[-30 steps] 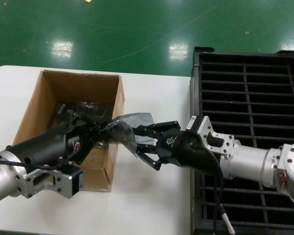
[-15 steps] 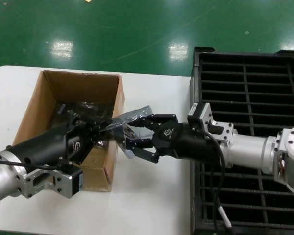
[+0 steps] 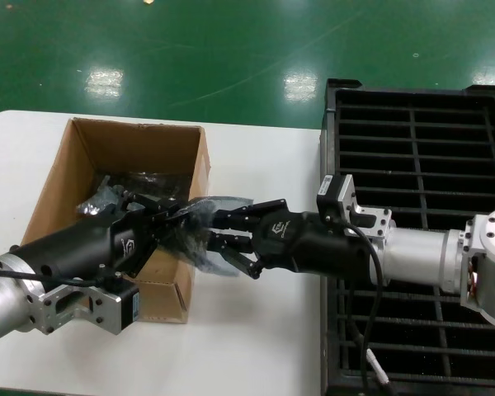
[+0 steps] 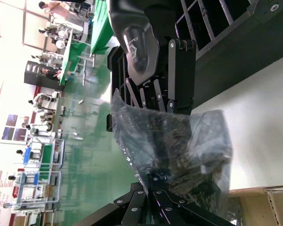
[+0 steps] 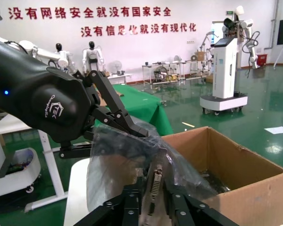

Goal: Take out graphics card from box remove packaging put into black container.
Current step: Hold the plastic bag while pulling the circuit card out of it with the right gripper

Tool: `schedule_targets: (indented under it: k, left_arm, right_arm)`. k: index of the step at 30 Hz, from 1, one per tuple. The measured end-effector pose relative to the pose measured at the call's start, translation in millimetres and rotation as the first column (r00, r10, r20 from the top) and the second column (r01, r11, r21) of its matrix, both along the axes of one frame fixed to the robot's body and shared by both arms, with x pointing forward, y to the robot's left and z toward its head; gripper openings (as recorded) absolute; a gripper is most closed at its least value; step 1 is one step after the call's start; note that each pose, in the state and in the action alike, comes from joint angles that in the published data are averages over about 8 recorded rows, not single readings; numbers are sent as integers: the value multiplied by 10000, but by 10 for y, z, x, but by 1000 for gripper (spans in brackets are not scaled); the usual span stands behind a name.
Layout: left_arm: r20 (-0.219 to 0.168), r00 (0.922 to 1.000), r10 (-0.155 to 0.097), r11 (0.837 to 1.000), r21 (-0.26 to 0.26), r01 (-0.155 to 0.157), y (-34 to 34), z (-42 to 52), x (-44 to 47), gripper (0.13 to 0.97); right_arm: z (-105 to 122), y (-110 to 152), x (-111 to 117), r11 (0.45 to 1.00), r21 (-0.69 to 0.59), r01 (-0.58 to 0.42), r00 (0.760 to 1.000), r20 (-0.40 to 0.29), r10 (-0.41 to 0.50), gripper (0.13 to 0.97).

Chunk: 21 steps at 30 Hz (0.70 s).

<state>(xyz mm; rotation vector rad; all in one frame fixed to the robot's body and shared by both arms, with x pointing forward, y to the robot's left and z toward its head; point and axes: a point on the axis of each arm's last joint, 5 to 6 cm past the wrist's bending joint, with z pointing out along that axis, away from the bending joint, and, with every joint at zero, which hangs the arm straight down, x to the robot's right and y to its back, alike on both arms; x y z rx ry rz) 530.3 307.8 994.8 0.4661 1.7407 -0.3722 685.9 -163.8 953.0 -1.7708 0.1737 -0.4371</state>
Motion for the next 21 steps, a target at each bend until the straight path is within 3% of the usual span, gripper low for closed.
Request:
schedule_targets:
  k: [3,21]
  left_arm:
    - [0,10000,0,10000,0,0,0,0,0,140]
    - [0,10000,-1,10000,2,1,0,0,0,140]
  right_arm:
    - [-6,-2,-1,10000,77,-49,10000,-76,50,232]
    - [-119,-71,-1,9988,478,42,9975,-708,-8,184]
